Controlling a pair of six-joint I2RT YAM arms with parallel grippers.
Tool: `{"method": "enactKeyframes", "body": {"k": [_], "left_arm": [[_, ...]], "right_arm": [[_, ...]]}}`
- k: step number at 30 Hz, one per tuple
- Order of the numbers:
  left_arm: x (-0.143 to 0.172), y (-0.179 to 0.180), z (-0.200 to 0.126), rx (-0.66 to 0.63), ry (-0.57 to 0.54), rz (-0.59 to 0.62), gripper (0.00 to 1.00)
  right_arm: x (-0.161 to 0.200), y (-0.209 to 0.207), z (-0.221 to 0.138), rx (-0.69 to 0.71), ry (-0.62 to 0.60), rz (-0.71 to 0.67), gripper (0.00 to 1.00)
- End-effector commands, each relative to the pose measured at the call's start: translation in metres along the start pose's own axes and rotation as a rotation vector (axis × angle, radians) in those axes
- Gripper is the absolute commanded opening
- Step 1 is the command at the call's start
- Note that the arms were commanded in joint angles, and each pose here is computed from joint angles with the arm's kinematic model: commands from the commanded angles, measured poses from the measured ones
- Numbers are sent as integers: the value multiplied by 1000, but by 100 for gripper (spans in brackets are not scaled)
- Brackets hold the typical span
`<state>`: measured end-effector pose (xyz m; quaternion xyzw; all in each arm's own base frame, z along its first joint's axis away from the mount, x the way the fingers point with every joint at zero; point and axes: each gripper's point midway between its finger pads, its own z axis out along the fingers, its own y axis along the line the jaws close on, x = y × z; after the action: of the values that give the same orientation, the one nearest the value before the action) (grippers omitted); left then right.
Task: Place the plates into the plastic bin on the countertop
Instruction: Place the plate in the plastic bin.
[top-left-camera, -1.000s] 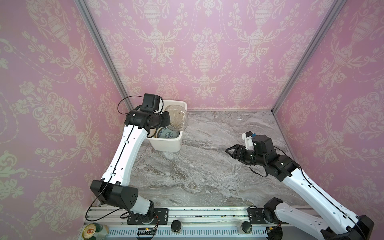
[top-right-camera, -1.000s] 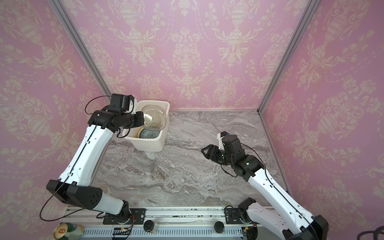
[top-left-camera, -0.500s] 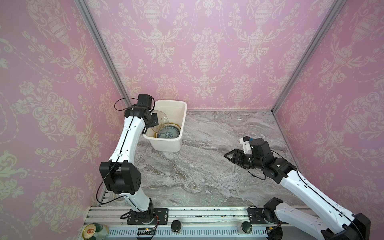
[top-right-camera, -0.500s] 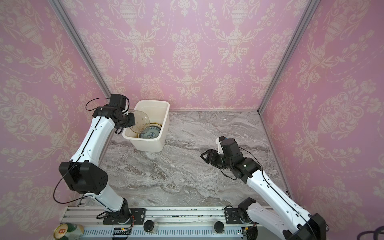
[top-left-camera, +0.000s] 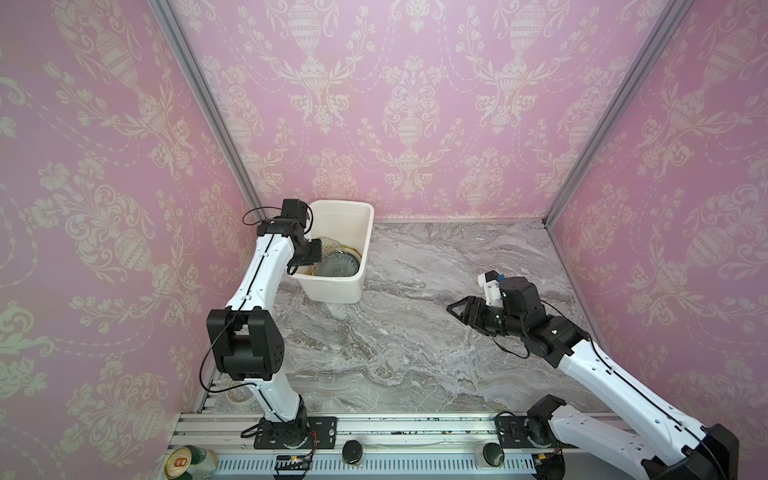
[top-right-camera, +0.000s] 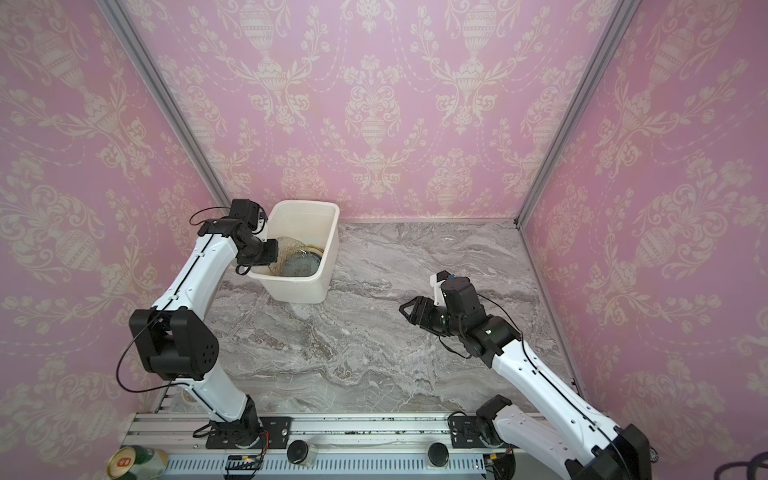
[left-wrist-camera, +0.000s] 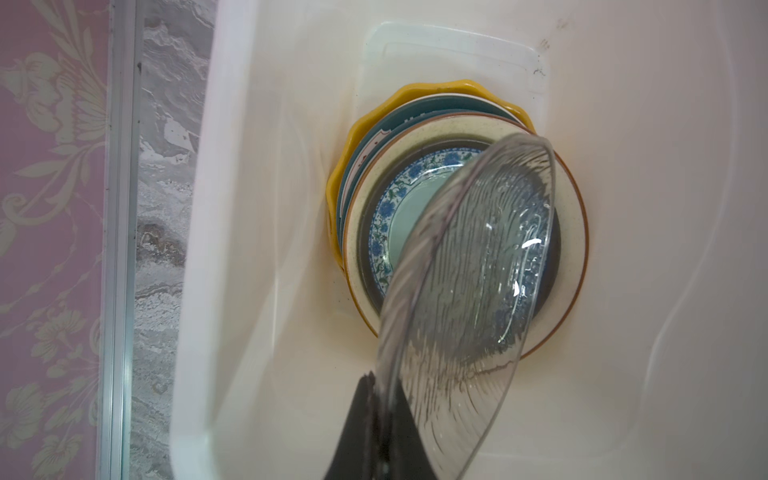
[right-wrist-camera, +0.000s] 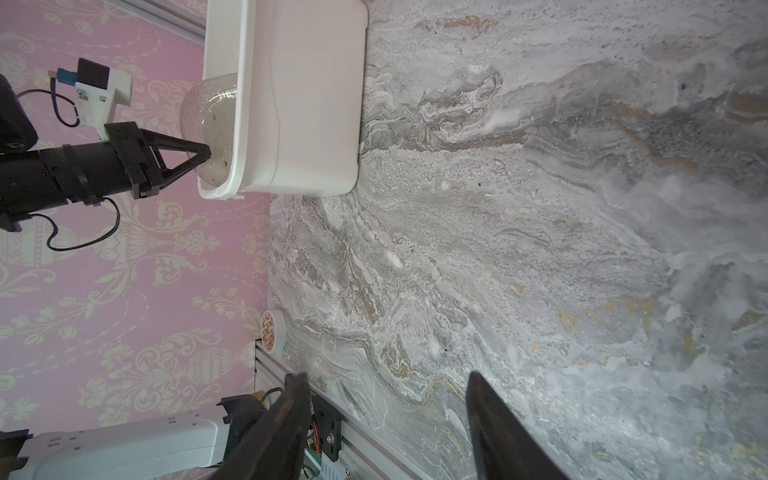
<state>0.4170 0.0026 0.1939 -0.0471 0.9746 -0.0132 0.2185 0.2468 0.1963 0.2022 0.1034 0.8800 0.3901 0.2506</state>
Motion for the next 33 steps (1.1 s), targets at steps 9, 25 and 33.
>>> {"method": "enactKeyframes", "body": {"k": [9,25,33], "left_arm": [[35,2,37,83,144,42,0],[42,11,52,36,185,46,15],[44,17,54,1,192,47,21]], "right_arm": [[2,-6,21,-30,13,3,60],[2,-11,23,-20,5,7,60],[-2,-6,23,-21,4,-4,60]]}}
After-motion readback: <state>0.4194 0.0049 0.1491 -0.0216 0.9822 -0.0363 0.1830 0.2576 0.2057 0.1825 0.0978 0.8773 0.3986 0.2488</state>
